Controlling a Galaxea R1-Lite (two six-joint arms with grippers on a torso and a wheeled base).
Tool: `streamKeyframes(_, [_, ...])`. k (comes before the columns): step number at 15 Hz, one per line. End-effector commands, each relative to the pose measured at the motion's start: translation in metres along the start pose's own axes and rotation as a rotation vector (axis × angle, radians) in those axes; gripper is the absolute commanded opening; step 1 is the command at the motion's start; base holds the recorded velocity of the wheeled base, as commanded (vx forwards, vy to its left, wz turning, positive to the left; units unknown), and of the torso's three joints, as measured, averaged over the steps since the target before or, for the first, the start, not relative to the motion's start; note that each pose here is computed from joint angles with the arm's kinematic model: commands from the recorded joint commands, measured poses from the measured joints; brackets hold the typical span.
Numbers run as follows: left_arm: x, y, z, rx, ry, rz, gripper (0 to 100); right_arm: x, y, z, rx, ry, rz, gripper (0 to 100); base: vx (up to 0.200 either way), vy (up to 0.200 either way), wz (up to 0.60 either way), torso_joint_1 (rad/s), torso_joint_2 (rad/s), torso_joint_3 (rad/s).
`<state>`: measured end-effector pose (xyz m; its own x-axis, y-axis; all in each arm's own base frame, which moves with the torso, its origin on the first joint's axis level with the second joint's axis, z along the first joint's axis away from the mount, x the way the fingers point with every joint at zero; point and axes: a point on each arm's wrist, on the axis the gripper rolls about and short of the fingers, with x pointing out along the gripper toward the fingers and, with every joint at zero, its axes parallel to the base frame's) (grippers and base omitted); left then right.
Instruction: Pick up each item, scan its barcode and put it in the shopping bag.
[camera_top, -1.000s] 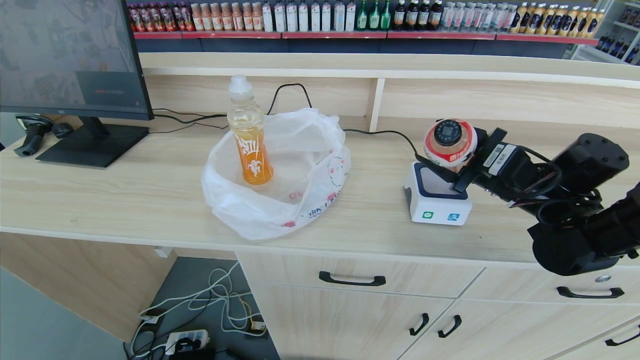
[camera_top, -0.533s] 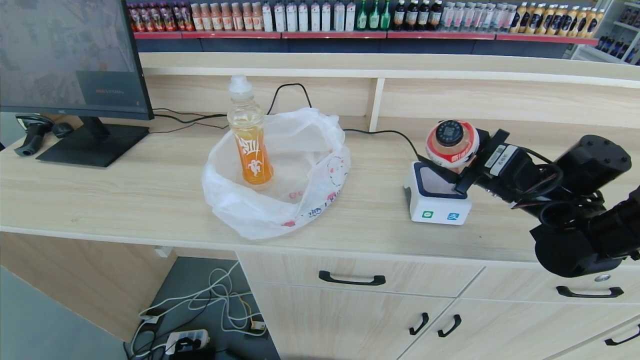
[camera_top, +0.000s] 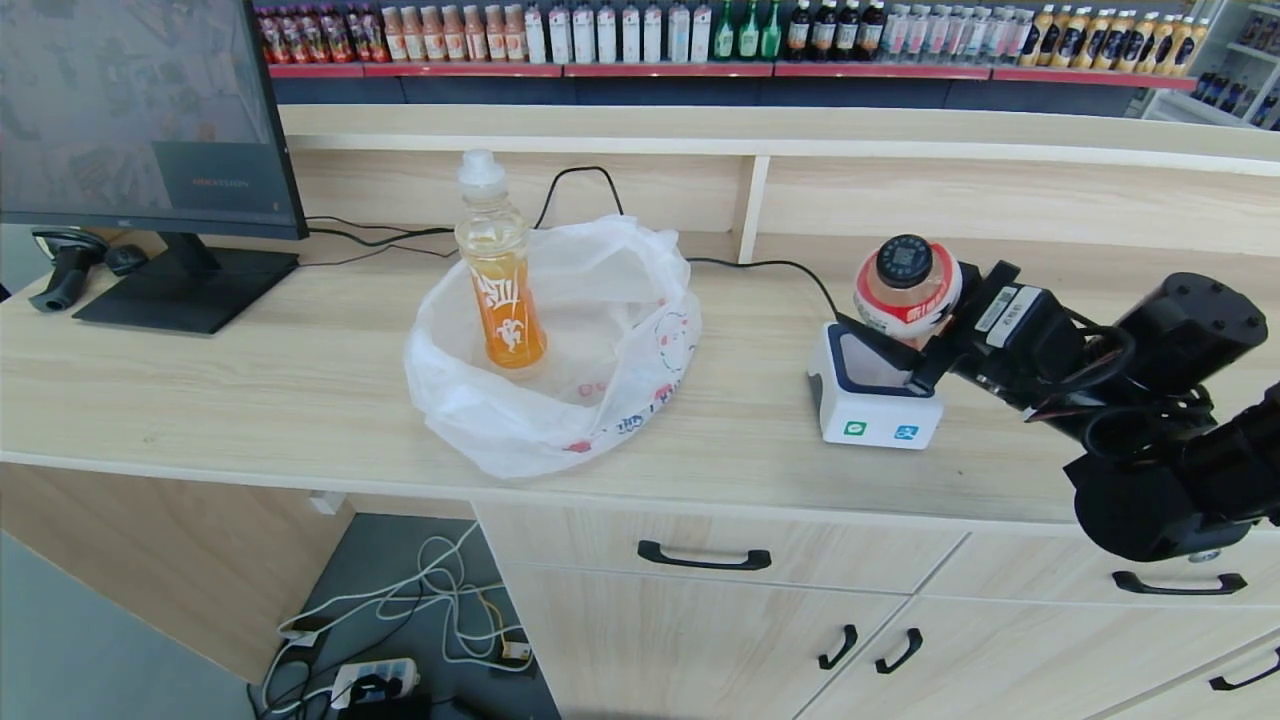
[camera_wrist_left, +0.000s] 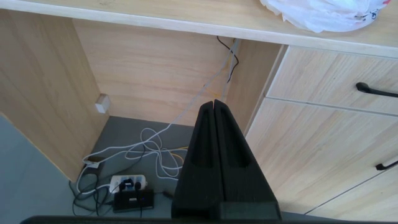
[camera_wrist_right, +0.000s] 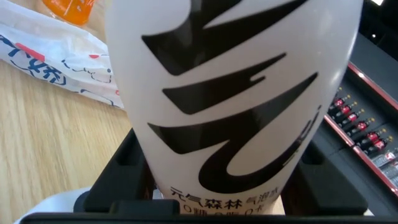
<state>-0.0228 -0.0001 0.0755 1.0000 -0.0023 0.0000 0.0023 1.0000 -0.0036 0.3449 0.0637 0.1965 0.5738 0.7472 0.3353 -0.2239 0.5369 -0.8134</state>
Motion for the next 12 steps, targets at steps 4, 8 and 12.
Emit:
streamKeyframes(4, [0.0, 0.0, 0.0, 0.002, 0.0, 0.001, 0, -0.015, -0.007, 0.027, 0.046, 0.027, -0.044, 0, 0.0, 0.0, 0.0, 0.0, 0.0, 0.0])
streamKeyframes(8, [0.0, 0.0, 0.0, 0.001, 0.0, 0.001, 0, -0.017, -0.004, 0.046, 0.181, 0.083, -0.149, 0, 0.0, 0.0, 0.0, 0.0, 0.0, 0.0])
streamKeyframes(12, [0.0, 0.0, 0.0, 0.002, 0.0, 0.001, 0, -0.009, -0.003, 0.073, 0.347, 0.104, -0.312, 0, 0.0, 0.0, 0.0, 0.0, 0.0, 0.0])
